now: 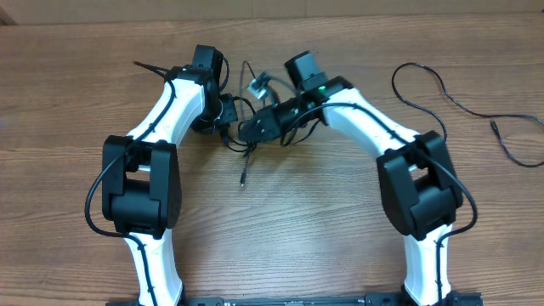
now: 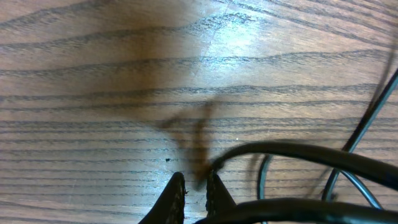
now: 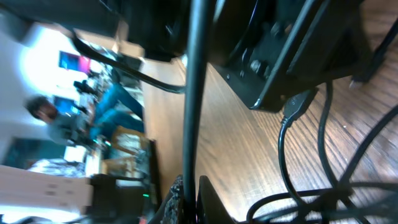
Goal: Untangle cables
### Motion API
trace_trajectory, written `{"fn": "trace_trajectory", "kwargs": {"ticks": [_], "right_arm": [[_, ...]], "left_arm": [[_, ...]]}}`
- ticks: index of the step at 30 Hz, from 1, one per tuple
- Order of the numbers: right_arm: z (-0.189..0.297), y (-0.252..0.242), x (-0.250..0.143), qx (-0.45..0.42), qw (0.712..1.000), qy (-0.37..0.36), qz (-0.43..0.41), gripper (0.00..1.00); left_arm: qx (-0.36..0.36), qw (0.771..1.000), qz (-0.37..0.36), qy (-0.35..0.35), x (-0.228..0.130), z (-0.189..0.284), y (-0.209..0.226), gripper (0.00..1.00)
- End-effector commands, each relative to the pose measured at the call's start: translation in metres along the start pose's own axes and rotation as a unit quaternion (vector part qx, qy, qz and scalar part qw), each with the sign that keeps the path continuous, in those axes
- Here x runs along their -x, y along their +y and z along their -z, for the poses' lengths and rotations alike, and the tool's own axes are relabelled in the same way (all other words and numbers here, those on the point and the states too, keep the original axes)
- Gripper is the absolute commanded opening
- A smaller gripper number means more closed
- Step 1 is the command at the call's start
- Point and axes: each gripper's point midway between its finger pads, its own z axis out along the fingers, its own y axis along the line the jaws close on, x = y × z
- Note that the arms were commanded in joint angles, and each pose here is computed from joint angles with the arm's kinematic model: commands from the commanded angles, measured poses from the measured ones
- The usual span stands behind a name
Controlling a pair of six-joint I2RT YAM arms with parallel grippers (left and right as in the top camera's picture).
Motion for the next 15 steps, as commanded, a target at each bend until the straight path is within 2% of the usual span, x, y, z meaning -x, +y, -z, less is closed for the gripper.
{"fn": "trace_trajectory", "kwargs": {"ticks": [1,15], "right_arm": [[0.036,0.063,0.025,0.044,0.998,-0.035,0.033,0.04],[0.115,0.143,0.044,-0.02,0.984,-0.123,0.131,0.04]], "left_arm": [[-0.005,1.0,0.007,-0.004,0.0,0.003,-0.003,0.08],[-0.005,1.0,0.007,-0.003,0.0,0.003,-0.003,0.06]]}}
